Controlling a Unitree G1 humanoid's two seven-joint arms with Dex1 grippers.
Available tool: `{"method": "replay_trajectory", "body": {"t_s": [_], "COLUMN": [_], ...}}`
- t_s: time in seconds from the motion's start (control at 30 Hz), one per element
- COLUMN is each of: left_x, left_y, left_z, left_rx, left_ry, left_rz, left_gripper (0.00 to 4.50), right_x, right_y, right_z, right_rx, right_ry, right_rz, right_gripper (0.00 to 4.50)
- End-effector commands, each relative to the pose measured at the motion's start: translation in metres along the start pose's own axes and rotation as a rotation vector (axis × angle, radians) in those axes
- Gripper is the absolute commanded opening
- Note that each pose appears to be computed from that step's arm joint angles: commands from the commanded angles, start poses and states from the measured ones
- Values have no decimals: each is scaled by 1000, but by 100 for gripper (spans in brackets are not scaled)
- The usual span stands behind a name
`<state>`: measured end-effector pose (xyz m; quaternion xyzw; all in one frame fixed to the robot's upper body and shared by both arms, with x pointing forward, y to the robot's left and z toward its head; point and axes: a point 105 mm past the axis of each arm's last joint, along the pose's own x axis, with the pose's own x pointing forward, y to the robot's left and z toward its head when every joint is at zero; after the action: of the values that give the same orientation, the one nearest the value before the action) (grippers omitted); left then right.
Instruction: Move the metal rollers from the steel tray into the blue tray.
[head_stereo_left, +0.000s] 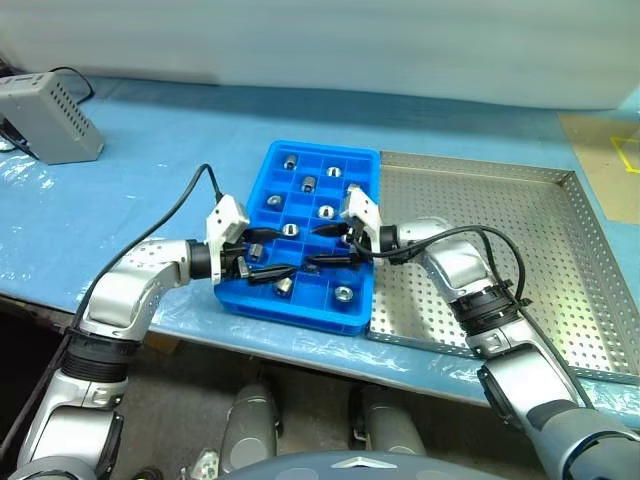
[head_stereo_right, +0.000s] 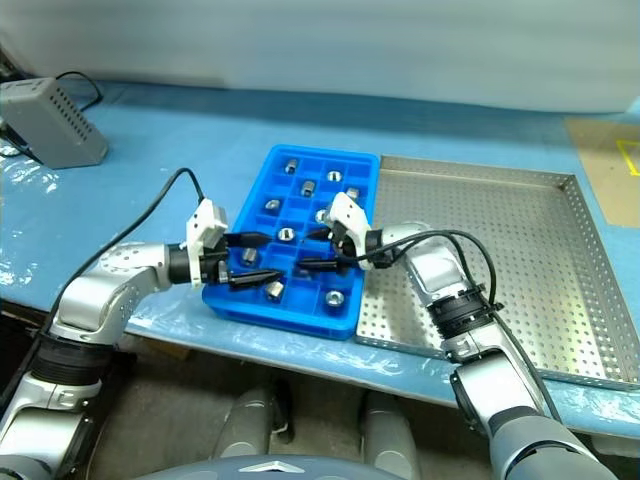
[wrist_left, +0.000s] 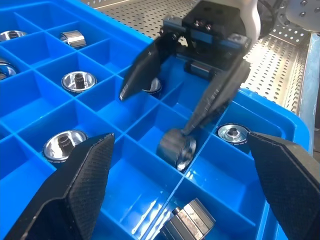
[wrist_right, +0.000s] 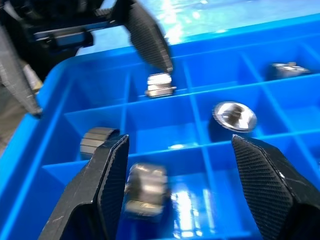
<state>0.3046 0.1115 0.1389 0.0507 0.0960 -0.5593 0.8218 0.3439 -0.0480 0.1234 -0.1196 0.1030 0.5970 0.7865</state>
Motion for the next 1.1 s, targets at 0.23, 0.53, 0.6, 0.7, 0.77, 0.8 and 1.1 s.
{"method": "replay_trajectory", "body": {"t_s": [0.23, 0.53, 0.6, 0.7, 0.77, 0.8, 1.1], "left_x": [15, 38, 42, 42, 40, 39, 47], "left_y": [32, 71, 62, 39, 38, 40, 55], "left_z": [23, 52, 53, 43, 38, 36, 47], "left_rx": [54, 6, -19, 0, -11, -18, -56], "left_ry": [-122, -304, -323, -289, -273, -265, -315], "left_rz": [162, 374, 327, 212, 212, 228, 293], "left_gripper": [450, 450, 450, 450, 450, 450, 450], "right_x": [-37, -95, -95, -99, -106, -111, -137], "right_y": [-33, -89, -77, -54, -45, -44, -40], "right_z": [44, 40, 40, 34, 25, 21, 10], "right_rx": [-30, 69, 71, 109, 115, 121, 161], "right_ry": [-186, -300, -310, -313, -284, -270, -252], "right_rz": [-290, -853, -840, -780, -771, -788, -898], "right_gripper": [335, 335, 335, 335, 335, 335, 335]}}
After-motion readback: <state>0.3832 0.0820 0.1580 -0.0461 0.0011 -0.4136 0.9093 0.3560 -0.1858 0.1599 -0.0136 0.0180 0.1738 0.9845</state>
